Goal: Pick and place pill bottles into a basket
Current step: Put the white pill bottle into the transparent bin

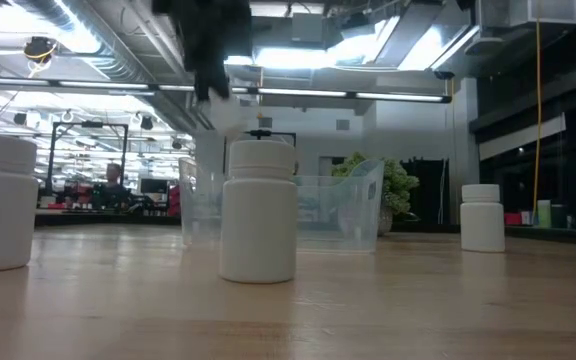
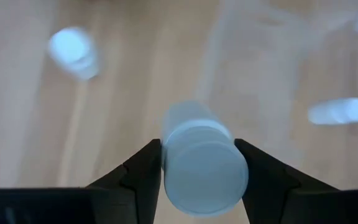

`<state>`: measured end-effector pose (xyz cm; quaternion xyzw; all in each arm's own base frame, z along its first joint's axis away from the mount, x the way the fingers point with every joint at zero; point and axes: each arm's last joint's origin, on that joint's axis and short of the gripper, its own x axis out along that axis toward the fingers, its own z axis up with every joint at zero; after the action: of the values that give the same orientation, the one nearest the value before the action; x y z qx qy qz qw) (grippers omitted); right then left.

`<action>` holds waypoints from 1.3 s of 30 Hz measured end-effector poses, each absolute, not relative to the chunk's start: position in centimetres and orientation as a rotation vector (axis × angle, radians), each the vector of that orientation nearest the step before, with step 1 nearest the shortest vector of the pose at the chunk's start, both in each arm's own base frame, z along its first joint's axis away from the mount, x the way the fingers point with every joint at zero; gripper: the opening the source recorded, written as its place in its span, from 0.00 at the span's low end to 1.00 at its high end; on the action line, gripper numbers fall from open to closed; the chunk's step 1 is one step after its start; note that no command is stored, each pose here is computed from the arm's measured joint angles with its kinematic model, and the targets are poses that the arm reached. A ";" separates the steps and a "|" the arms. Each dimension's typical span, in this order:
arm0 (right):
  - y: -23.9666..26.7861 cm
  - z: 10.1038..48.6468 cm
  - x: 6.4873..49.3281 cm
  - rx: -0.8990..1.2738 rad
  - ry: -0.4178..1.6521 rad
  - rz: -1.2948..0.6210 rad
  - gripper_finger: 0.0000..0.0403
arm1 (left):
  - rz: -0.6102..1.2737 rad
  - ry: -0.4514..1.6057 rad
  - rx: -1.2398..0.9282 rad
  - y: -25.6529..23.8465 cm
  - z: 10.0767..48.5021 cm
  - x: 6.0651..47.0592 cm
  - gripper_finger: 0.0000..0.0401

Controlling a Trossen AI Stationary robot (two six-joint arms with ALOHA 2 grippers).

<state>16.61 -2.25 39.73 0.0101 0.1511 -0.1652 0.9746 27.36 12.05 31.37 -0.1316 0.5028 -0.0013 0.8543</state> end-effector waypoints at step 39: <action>-1.8 40.8 17.1 0.140 0.179 -0.163 0.26 | -0.212 1.287 -0.010 5.5 24.1 38.8 0.42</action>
<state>17.11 -1.77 40.83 0.0699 0.0892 -0.0815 0.9902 38.82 5.50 24.08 -0.0047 0.5989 -0.0985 0.7947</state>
